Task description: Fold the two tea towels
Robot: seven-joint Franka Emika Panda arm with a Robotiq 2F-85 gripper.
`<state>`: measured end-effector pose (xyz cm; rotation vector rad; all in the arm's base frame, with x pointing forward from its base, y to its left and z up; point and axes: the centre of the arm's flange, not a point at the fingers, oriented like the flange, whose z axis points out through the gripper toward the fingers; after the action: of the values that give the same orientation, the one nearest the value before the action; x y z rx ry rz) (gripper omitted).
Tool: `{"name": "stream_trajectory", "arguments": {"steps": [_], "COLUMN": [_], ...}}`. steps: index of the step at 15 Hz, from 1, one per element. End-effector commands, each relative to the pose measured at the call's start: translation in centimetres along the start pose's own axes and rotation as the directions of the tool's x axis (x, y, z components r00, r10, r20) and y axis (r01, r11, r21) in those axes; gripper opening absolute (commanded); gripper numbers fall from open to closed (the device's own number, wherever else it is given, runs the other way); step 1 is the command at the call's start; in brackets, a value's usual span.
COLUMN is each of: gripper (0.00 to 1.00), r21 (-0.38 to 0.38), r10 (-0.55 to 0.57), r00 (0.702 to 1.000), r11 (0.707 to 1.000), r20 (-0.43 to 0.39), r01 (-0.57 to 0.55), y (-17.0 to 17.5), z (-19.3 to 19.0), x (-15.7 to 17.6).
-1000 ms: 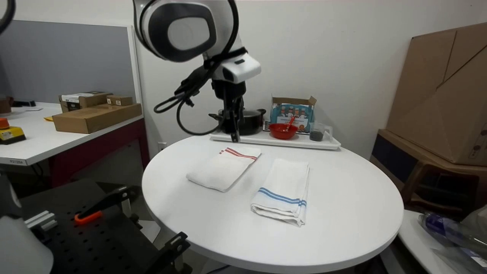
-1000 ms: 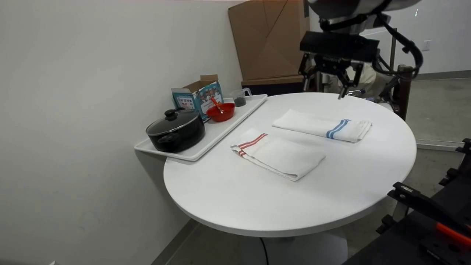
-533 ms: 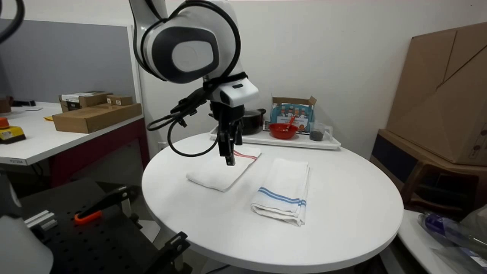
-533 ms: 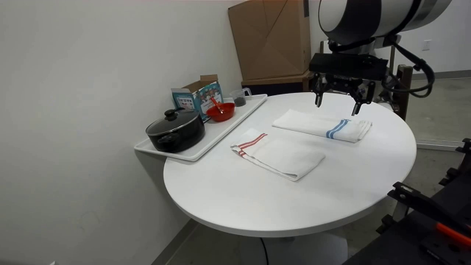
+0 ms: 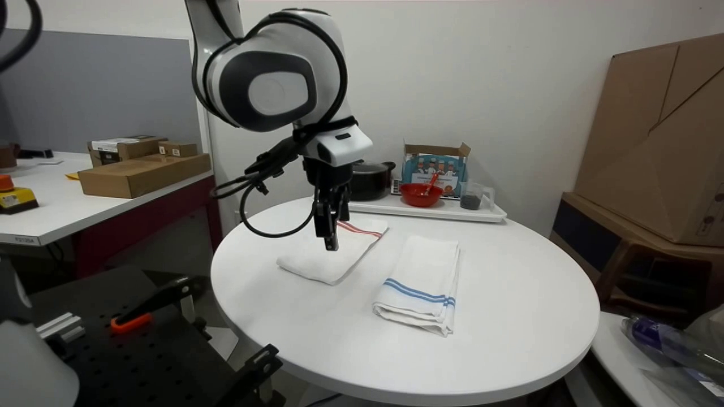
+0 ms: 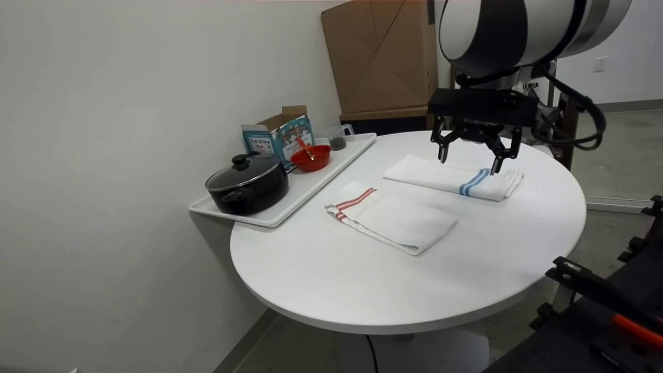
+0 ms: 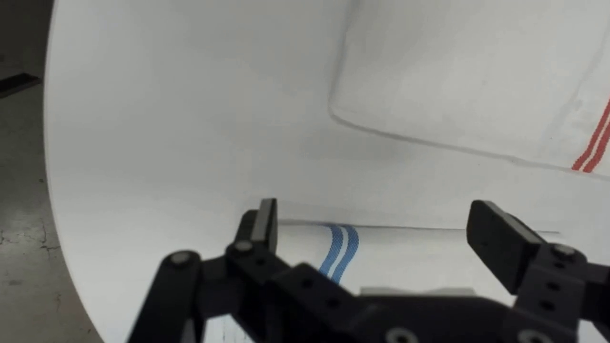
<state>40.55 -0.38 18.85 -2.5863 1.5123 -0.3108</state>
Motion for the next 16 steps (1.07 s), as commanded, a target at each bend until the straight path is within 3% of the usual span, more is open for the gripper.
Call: {"name": "stream_trajectory", "arguments": {"steps": [1,8,16], "gripper": [1.0,1.0,1.0], "r21": [0.0,-0.003,-0.037], "r10": [-0.037,-0.101,-0.118], "r00": [0.999,0.995,0.992], "r11": [0.999,0.995,0.992], "r20": [-0.007,-0.003,0.032], "r01": [0.037,0.101,0.12], "y": [-0.2,-0.6,-1.8], "z": [2.9,5.0,8.9], "x": [-1.7,-5.0,-4.8]}}
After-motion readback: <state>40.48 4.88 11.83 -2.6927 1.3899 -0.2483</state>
